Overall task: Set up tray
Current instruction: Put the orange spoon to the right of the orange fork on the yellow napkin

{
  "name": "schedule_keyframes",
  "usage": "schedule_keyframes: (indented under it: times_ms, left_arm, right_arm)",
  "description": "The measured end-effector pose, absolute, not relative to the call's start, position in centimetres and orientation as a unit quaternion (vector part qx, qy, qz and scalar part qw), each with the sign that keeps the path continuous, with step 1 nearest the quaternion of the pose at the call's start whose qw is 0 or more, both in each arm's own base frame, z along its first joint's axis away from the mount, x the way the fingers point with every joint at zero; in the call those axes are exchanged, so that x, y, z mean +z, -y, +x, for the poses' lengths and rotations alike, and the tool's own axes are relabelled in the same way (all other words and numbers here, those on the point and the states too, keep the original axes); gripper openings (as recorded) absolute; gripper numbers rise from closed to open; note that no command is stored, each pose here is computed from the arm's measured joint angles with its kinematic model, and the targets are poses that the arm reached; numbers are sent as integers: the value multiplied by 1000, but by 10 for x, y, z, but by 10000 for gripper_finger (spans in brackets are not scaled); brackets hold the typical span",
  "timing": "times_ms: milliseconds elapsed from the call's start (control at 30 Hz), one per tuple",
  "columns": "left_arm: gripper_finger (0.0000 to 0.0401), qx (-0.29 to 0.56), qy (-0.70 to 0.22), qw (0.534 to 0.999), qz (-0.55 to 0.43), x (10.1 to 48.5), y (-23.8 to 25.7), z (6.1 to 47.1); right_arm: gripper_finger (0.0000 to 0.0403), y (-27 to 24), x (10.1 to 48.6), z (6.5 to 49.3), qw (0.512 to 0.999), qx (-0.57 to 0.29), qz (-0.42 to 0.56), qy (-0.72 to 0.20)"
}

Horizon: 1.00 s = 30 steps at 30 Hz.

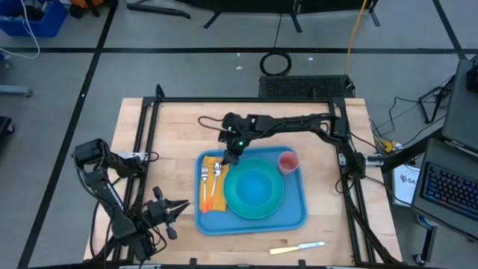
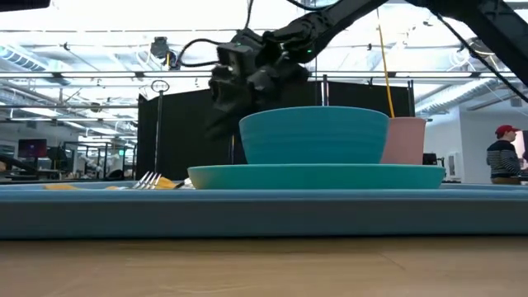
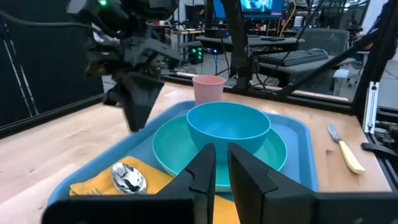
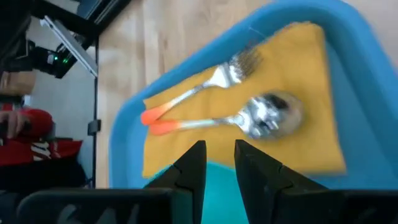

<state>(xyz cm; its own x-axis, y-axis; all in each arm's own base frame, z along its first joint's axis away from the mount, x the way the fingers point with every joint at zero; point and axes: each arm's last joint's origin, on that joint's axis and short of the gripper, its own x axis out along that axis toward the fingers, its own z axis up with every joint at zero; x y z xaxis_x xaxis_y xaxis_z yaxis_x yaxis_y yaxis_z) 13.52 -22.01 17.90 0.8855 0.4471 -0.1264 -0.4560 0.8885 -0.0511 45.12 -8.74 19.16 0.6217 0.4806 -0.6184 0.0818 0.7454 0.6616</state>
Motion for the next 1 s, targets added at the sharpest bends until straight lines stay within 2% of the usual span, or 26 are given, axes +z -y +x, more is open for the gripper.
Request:
schedule_keyframes:
  times_ms: [333, 600, 767, 1000]
  left_arm:
    - [44, 234, -56, 970, -36, 179, 219, 136]
    - [44, 235, -57, 970, -35, 179, 219, 136]
    - [44, 235, -57, 970, -34, 179, 219, 136]
    - [44, 235, -57, 970, -34, 179, 219, 136]
  right_arm:
    - [79, 90, 187, 457, 839, 89, 319, -432]
    - [122, 93, 184, 464, 850, 83, 322, -408]
    - [126, 89, 174, 469, 836, 73, 359, -410]
    - [144, 91, 169, 469, 832, 53, 363, -416]
